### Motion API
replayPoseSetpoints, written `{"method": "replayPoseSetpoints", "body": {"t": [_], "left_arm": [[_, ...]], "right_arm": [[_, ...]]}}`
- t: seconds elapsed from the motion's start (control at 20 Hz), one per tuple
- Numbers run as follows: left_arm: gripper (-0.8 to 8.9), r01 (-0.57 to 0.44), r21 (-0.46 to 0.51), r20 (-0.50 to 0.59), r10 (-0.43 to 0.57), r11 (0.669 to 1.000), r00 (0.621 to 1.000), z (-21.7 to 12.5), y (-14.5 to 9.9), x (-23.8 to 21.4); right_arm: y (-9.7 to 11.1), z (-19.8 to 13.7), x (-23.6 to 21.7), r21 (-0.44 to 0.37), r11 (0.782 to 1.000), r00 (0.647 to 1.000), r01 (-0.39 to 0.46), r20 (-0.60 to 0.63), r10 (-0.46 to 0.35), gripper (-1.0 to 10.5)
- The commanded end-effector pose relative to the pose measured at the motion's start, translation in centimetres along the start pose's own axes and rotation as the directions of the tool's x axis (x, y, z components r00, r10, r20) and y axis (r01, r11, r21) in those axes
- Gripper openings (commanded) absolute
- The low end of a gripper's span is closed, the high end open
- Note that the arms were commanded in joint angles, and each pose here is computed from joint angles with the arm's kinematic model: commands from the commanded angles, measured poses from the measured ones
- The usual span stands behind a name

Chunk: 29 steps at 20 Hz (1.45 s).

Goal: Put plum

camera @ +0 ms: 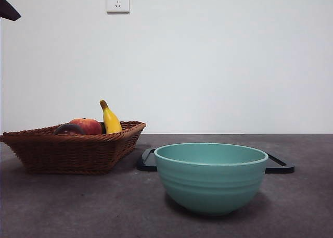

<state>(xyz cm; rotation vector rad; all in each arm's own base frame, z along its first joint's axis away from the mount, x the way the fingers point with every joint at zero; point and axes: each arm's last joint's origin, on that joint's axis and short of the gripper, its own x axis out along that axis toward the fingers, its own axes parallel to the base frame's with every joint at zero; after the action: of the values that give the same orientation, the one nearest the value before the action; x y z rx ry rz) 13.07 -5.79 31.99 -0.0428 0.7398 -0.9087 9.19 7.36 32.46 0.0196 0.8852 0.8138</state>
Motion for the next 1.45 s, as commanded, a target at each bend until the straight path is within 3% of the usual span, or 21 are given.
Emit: {"method": "replayPoseSetpoints", "body": {"t": [0.05,0.4,0.45,0.6,0.65,1.45], "left_arm": [[4.33,0.007,0.028,0.012,-0.007,1.0,1.0,0.39,-0.11,-0.1],[4.24,0.007,0.027,0.011,-0.007,1.0,1.0,0.38,-0.11,-0.1],[3.63,0.007,0.027,0.011,-0.007,1.0,1.0,0.38,-0.11,-0.1],[0.9,0.007,0.028,0.012,-0.007,1.0,1.0,0.39,-0.11,-0.1],[0.05,0.007,0.028,0.012,-0.007,1.0,1.0,0.39,-0.11,-0.1],[0.07,0.007,0.029,0.014,-0.007,1.0,1.0,0.41,-0.12,-0.11]], "right_arm": [[0.24,0.42,-0.26,-0.019,1.0,1.0,-0.007,0.013,0.008,2.3],[0.23,0.45,-0.22,-0.018,1.0,1.0,-0.008,0.012,0.008,2.3],[0.23,0.45,-0.22,-0.018,1.0,1.0,-0.008,0.012,0.008,2.2],[0.23,0.42,-0.22,-0.017,1.0,1.0,-0.007,0.009,0.007,0.0],[0.23,0.42,-0.22,-0.017,1.0,1.0,-0.007,0.009,0.007,0.1],[0.23,0.46,-0.23,-0.012,1.0,1.0,-0.007,0.014,0.007,0.1]]}}
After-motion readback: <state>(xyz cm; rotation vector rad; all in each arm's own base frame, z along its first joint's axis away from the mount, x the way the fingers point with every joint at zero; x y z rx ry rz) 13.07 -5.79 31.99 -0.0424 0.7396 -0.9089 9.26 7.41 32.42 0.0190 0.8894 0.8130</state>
